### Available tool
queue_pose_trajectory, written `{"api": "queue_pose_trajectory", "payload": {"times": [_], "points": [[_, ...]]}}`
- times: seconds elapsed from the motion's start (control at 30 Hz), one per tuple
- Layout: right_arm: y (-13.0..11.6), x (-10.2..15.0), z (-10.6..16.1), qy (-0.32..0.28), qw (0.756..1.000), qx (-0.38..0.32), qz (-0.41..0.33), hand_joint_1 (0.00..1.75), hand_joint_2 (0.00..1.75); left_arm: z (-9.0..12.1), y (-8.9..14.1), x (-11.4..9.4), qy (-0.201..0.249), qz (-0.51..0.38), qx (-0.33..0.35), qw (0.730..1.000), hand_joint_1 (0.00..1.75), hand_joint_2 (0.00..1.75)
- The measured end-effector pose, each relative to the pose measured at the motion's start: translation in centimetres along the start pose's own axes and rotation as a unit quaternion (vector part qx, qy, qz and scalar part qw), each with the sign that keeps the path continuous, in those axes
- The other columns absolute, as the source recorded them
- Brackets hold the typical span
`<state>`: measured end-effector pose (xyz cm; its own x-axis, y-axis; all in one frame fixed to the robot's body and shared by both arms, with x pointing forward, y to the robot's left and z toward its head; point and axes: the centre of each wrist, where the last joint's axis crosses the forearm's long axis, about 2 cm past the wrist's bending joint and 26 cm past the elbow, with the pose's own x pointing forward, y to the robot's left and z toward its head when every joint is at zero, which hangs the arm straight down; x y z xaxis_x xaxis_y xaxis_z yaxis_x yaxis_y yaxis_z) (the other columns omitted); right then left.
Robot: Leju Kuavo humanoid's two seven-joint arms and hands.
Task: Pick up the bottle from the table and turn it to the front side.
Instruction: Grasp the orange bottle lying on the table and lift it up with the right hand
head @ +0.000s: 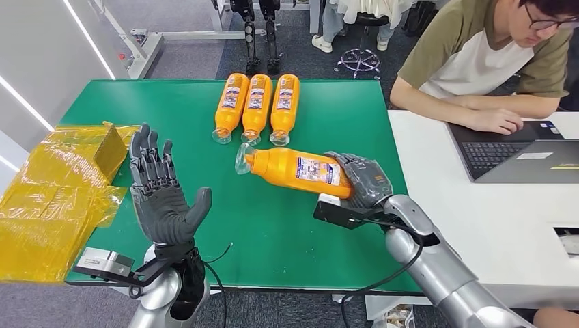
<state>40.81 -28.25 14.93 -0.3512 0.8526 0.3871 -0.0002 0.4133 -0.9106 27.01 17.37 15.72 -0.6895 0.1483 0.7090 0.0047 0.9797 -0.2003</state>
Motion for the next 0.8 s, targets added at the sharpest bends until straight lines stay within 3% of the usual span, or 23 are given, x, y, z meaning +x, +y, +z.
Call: {"api": "queue_pose_trajectory", "payload": {"times": [0.6,0.67,0.7,0.8], "points": [[0.2,0.3,0.2,-0.005,1.0,-0.01,-0.015,1.75,1.75,0.0,0.0,0.1,0.004,0.007,-0.002,1.0,0.0,1.75],[1.8,1.5,1.4,-0.03,0.996,-0.052,-0.073,1.75,1.75,-0.3,-0.5,-0.1,0.035,0.049,-0.028,0.998,0.0,1.75],[3.1,2.8,2.5,-0.05,0.986,-0.105,-0.12,1.75,1.75,-0.4,-1.0,-0.3,0.058,0.082,-0.056,0.993,0.0,1.75],[6.0,7.9,6.1,-0.076,0.94,-0.258,-0.21,1.75,1.75,-0.5,-2.9,-1.3,0.099,0.154,-0.141,0.973,0.0,1.75]]}}
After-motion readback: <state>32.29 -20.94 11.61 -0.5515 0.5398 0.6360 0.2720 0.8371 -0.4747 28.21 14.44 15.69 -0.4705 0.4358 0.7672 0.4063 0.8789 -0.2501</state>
